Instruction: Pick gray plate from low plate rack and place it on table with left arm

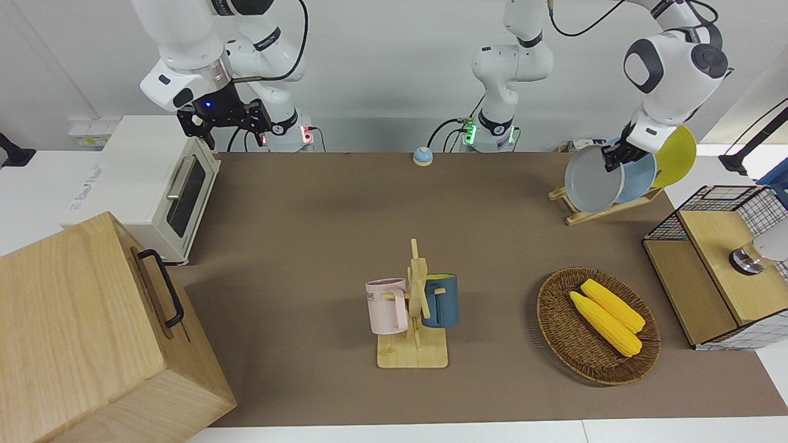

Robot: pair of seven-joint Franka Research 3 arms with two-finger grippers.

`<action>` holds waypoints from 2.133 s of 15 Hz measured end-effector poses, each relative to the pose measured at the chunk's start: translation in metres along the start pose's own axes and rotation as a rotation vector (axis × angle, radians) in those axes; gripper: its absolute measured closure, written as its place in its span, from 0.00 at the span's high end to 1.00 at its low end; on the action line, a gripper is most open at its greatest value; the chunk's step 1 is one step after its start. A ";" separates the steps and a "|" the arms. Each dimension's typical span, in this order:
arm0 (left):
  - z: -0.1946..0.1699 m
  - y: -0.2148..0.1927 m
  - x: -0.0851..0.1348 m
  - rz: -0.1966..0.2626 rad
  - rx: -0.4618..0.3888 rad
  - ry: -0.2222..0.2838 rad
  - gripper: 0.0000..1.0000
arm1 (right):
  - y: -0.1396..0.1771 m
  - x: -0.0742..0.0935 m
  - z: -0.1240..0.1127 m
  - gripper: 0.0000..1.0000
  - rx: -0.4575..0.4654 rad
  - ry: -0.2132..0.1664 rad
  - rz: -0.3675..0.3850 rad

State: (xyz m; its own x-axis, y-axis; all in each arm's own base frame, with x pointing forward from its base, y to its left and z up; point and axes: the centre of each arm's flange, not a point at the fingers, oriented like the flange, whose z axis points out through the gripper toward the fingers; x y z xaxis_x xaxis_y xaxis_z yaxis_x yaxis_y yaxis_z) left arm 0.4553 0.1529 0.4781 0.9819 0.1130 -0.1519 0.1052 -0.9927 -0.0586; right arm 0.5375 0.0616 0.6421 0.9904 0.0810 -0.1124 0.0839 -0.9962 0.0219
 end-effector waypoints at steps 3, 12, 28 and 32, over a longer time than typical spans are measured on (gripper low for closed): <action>-0.029 -0.002 -0.003 -0.005 0.002 -0.005 0.14 | 0.000 0.000 0.000 0.99 0.000 0.000 0.000; -0.111 0.011 -0.021 0.004 0.016 -0.032 0.14 | 0.000 0.000 0.000 0.99 0.000 0.000 0.000; -0.105 0.120 0.006 -0.018 -0.166 -0.094 0.14 | 0.000 0.000 0.000 0.99 0.000 0.000 0.000; -0.085 0.152 0.022 -0.011 -0.233 -0.134 0.14 | 0.000 0.000 0.000 0.99 0.000 0.000 0.000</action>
State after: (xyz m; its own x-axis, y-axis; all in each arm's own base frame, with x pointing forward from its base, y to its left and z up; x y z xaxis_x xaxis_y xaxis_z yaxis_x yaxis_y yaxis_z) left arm 0.5060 0.0011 0.5501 0.9525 0.1127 -0.2830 0.1642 -0.9724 0.1655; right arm 0.5375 0.0616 0.6421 0.9904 0.0810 -0.1124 0.0839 -0.9962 0.0219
